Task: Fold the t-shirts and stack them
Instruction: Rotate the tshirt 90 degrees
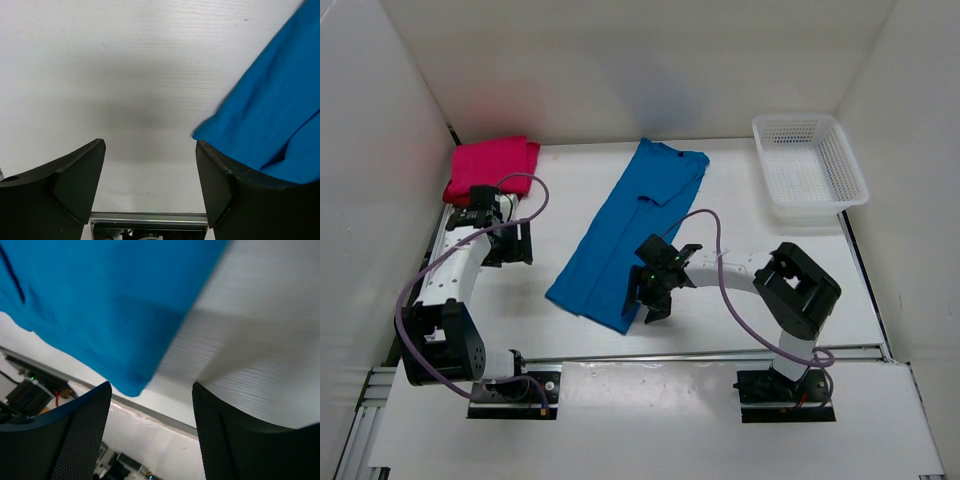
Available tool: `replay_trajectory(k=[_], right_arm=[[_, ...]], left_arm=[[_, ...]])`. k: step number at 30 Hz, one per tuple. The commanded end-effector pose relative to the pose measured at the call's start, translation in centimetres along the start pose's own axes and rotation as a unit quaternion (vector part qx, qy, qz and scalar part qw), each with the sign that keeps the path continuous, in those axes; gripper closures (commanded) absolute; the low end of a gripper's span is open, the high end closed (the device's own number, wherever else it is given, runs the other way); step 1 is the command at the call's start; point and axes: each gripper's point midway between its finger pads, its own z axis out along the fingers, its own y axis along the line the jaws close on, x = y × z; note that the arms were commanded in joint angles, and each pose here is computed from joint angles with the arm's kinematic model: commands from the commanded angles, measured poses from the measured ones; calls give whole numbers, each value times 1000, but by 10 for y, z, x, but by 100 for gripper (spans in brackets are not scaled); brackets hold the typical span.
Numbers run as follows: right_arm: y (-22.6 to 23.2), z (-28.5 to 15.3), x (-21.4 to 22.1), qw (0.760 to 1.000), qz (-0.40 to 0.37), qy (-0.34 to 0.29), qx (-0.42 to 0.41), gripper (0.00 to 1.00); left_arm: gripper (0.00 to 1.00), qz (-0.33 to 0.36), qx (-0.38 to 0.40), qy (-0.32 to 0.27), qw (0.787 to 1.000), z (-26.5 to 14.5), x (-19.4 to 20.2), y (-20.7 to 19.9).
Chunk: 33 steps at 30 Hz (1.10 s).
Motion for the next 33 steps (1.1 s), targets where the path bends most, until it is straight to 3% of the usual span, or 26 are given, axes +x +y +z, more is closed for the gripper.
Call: replay_trajectory(k=[1, 10, 14, 20, 29, 33], right_arm=[[1, 14, 29, 998, 31, 62, 13, 30], [7, 44, 52, 991, 39, 124, 26, 30], [-17, 55, 68, 985, 70, 146, 54, 30], [-59, 48, 59, 979, 166, 107, 50, 31], [-47, 32, 34, 986, 154, 42, 49, 32], [-71, 18, 38, 983, 167, 11, 78, 32]], left_arm=[[16, 0, -11, -17, 1000, -9, 2, 4], [16, 0, -14, -18, 1000, -10, 9, 5], [16, 0, -20, -21, 1000, -12, 14, 7], [15, 0, -25, -35, 999, -21, 21, 8], [15, 0, -30, -39, 999, -25, 20, 10], [15, 0, -30, -39, 999, -25, 20, 10]])
